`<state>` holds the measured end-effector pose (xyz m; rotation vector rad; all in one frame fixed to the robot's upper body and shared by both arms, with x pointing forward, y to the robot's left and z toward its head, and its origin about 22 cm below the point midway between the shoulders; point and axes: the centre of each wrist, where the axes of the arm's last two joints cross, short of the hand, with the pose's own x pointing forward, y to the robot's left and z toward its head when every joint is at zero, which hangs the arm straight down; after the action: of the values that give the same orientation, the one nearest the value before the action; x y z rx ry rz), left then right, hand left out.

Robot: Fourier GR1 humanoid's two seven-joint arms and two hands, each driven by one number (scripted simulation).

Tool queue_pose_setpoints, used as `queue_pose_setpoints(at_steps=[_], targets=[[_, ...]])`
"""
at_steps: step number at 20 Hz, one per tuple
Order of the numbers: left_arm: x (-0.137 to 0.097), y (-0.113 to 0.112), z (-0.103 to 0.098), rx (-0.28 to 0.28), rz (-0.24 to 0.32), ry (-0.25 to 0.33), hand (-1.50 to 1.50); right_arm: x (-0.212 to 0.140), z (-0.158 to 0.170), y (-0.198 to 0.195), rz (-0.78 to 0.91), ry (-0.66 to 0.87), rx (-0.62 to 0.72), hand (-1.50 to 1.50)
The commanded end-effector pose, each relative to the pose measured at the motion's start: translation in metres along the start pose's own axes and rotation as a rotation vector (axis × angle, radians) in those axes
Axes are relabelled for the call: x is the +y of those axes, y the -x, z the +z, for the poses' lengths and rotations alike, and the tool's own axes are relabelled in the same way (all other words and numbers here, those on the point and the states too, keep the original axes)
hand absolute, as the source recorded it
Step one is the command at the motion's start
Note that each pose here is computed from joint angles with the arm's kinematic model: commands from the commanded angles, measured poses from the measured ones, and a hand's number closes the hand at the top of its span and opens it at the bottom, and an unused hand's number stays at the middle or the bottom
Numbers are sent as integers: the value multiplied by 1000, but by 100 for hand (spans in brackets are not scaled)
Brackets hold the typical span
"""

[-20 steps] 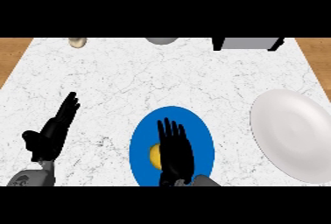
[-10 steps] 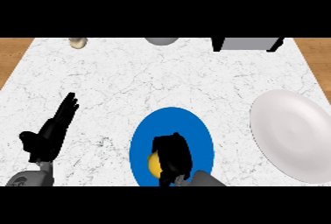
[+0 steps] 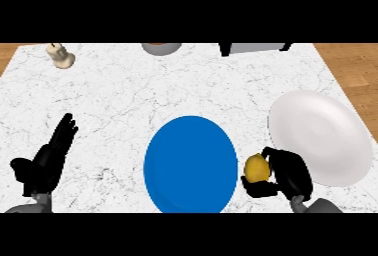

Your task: Pick the lemon from the plate and place it in the plate

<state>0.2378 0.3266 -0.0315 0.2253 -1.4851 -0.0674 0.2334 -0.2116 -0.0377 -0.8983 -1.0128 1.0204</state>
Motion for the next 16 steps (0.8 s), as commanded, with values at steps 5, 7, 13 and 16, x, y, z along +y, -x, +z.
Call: queue_pose_setpoints(at_steps=[5, 7, 13, 16], targets=[[11, 13, 18, 23, 13, -68, 0, -92, 14, 159, 29, 266, 83, 150], [17, 9, 17, 8, 6, -67, 0, -101, 30, 186, 29, 279, 52, 150], [17, 8, 21, 4, -2, -49, 0, -156, 61, 249, -25, 399, -23, 150], [6, 4, 16, -2, -4, -28, 0, -197, 68, 264, -89, 545, -90, 150]])
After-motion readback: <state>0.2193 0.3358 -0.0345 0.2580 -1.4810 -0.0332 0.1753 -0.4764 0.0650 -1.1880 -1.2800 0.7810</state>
